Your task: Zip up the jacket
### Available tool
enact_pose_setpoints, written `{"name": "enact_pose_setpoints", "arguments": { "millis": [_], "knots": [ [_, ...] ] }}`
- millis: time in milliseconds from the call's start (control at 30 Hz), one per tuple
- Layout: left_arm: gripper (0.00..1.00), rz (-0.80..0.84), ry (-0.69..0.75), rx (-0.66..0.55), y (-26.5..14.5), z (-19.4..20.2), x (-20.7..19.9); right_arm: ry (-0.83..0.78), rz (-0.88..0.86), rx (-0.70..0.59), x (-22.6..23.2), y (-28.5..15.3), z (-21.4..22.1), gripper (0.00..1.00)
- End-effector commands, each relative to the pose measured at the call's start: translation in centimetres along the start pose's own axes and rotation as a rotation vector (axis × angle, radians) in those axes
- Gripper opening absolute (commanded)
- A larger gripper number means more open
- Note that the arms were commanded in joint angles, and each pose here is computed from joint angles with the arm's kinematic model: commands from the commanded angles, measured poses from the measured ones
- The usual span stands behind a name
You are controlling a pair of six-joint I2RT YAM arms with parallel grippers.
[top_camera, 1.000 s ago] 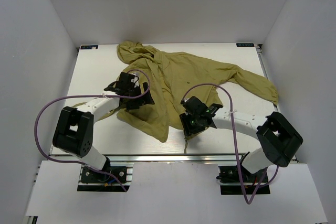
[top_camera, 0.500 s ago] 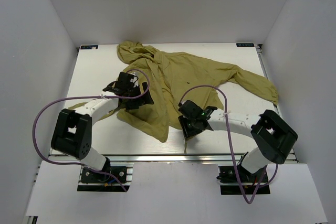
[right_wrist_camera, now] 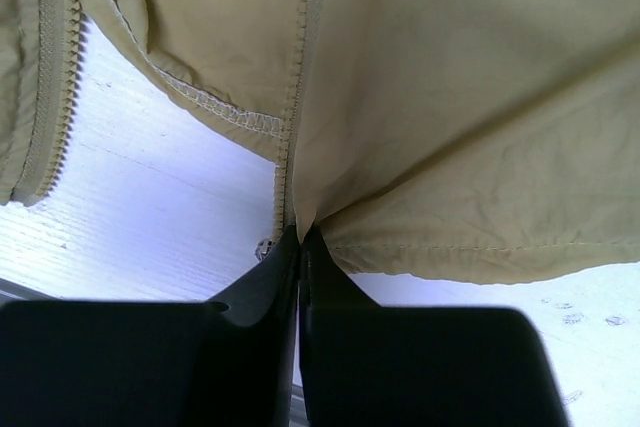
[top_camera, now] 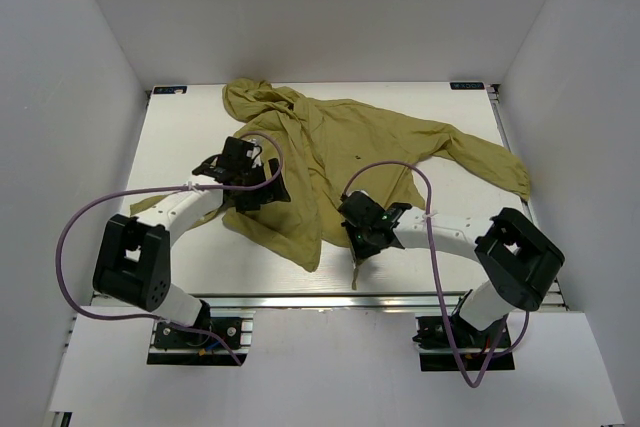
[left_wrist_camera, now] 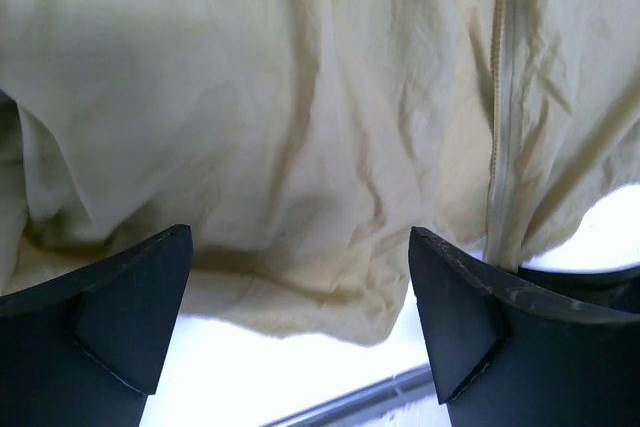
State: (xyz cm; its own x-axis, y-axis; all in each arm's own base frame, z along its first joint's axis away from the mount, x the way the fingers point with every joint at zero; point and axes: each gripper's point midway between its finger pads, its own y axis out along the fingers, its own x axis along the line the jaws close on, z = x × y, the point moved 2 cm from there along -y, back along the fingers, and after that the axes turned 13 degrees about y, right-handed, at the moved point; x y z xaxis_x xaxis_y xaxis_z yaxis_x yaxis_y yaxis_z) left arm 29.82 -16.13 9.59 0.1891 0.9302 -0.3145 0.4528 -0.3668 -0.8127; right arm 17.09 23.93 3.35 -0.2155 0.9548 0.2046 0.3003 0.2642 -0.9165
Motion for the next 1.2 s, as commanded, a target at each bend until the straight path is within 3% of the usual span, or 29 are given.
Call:
{"name": "enact_pose_setpoints", "arguments": {
  "millis": [0, 300, 467, 700, 833, 1167],
  "knots": [
    [0.98, 0.062, 0.087, -0.013, -2.9, -0.6, -2.6, 0.012, -0.014, 0.003, 0.3, 0.0, 0.5, 0.00],
    [0.98, 0.141, 0.352, 0.251, -2.8, 8.6, -9.6, 0.045, -0.051, -0.132, 0.5, -3.3, -2.1, 0.00],
    [0.98, 0.160, 0.389, 0.289, -1.2, 9.8, -10.8, 0.059, -0.108, -0.176, 0.8, -5.0, -2.3, 0.00],
    [0.80, 0.105, 0.423, 0.373, 0.1, 12.2, -10.5, 0.084, -0.106, -0.206, 0.1, -5.5, -2.1, 0.00],
    [0.76, 0.070, 0.428, 0.404, 0.4, 13.1, -9.7, 0.101, -0.095, -0.205, -0.3, -5.3, -1.7, 0.00],
    [0.58, -0.020, 0.406, 0.396, 1.9, 13.3, -8.7, 0.138, -0.086, -0.209, -0.8, -5.2, -1.3, 0.00]
  ]
}}
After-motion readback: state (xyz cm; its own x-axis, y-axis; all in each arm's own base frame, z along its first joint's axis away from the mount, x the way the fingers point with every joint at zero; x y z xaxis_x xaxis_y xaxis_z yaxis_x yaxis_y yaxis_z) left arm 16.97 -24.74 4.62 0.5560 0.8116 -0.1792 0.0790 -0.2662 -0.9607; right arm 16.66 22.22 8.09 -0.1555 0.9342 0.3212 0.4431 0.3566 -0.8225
